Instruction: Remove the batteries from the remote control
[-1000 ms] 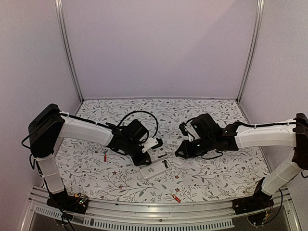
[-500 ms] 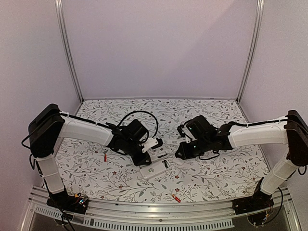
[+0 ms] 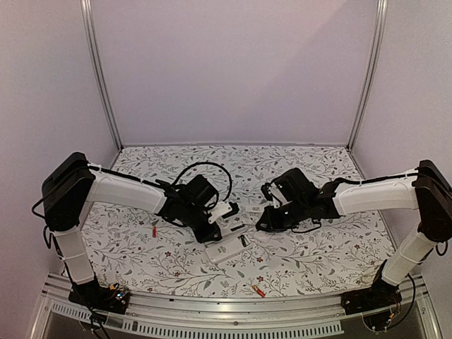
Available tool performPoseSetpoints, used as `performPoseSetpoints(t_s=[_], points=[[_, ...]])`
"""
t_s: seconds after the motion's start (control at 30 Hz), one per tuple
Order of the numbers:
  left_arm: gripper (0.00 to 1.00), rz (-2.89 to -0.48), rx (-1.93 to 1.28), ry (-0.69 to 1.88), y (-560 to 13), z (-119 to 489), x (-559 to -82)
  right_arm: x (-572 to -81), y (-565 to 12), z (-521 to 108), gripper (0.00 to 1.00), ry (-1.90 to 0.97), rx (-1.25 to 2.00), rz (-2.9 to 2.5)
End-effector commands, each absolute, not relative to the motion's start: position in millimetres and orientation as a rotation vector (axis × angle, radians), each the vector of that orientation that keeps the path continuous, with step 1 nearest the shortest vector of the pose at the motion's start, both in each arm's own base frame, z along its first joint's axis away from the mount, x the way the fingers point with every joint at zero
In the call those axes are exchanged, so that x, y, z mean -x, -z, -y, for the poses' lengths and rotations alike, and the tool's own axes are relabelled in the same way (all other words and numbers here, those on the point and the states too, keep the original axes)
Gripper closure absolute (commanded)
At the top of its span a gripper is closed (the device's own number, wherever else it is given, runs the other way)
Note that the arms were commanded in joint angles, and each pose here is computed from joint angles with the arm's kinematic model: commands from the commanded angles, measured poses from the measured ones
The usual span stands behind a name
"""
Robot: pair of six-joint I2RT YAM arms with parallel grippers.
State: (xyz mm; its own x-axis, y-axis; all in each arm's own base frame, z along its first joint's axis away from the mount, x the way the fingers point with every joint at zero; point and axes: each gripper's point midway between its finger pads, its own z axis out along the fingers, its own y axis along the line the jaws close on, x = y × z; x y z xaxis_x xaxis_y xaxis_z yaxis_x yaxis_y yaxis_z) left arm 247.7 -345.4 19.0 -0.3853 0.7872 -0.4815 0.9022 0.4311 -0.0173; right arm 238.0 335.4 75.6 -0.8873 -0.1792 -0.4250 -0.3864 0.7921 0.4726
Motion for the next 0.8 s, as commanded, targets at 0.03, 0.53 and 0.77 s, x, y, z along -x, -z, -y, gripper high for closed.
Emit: performPoseSetpoints(t_s=[0.03, 0.53, 0.77], points=[[0.90, -2.302, -1.461, 0.346, -6.5, 345.1, -246.3, -210.4, -91.0, -360.6, 1.00, -1.163, 0.445, -2.625], [0.91, -2.351, -1.388, 0.254, -2.5, 333.6, -264.3, -200.4, -146.4, -353.9, 1.00, -1.329, 0.452, -2.475], [0.91, -2.357, -1.368, 0.246, -3.3, 331.4, -269.2, -207.1, -124.2, -340.4, 1.00, -1.195, 0.396, -2.538]])
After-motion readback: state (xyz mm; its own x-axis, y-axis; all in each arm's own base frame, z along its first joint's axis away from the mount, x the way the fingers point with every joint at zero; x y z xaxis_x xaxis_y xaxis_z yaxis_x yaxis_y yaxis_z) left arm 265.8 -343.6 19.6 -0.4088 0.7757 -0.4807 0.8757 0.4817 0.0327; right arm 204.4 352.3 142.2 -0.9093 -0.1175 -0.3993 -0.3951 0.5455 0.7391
